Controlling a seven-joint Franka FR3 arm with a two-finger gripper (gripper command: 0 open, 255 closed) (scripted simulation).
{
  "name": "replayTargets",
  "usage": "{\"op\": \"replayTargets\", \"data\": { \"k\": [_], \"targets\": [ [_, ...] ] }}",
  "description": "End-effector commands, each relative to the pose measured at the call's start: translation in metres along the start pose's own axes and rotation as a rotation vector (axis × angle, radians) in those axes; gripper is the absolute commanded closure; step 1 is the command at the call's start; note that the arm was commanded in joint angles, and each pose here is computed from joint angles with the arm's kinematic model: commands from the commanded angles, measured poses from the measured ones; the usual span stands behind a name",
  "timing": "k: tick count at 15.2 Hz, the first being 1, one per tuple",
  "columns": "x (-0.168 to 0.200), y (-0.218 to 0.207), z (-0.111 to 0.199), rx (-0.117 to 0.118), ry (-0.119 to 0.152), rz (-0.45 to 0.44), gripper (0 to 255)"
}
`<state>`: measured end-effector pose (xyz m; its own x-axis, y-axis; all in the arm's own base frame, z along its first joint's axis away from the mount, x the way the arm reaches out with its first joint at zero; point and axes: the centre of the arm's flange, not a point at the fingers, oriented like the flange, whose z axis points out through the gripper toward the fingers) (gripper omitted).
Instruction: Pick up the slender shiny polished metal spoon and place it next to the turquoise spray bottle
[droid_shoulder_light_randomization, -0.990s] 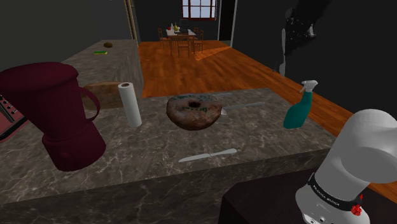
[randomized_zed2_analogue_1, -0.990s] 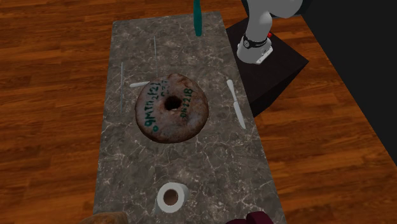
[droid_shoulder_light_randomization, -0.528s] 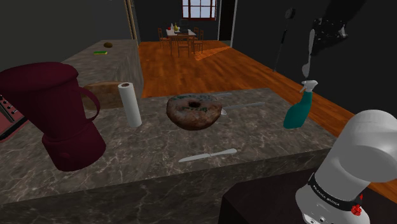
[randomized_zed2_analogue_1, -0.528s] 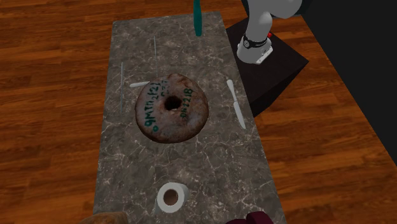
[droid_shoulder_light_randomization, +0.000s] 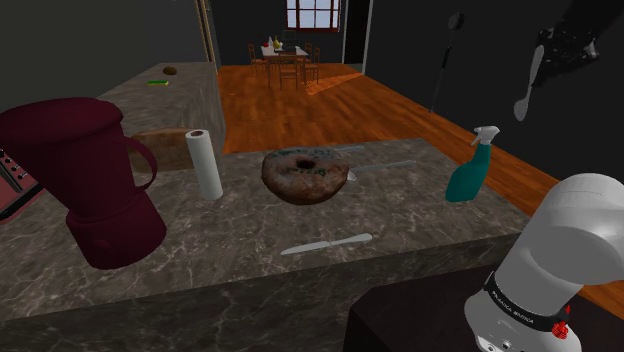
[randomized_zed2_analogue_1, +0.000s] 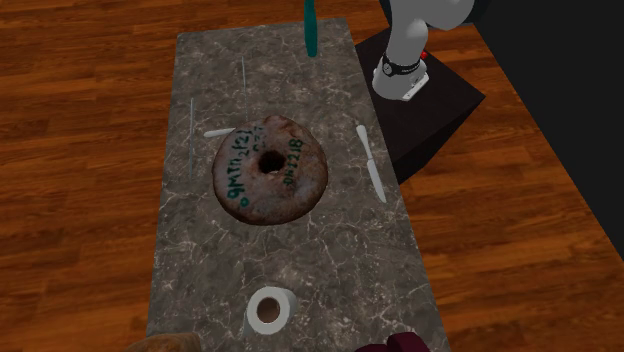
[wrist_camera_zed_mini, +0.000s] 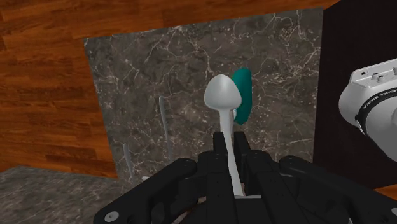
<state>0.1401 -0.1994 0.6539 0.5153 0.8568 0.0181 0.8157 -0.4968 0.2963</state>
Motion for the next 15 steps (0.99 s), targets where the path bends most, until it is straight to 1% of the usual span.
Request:
{"op": "replayTargets", "data": {
  "k": [1,4,15],
  "targets": [
    [-0.027,-0.005,-0.002,0.001,0.000,-0.001,255],
    [-0.064,-0.008,-0.004,0.001,0.000,-0.001,255],
    [-0.065,-0.025,0.052,0.001,0.000,-0.001,255]
  ]
}}
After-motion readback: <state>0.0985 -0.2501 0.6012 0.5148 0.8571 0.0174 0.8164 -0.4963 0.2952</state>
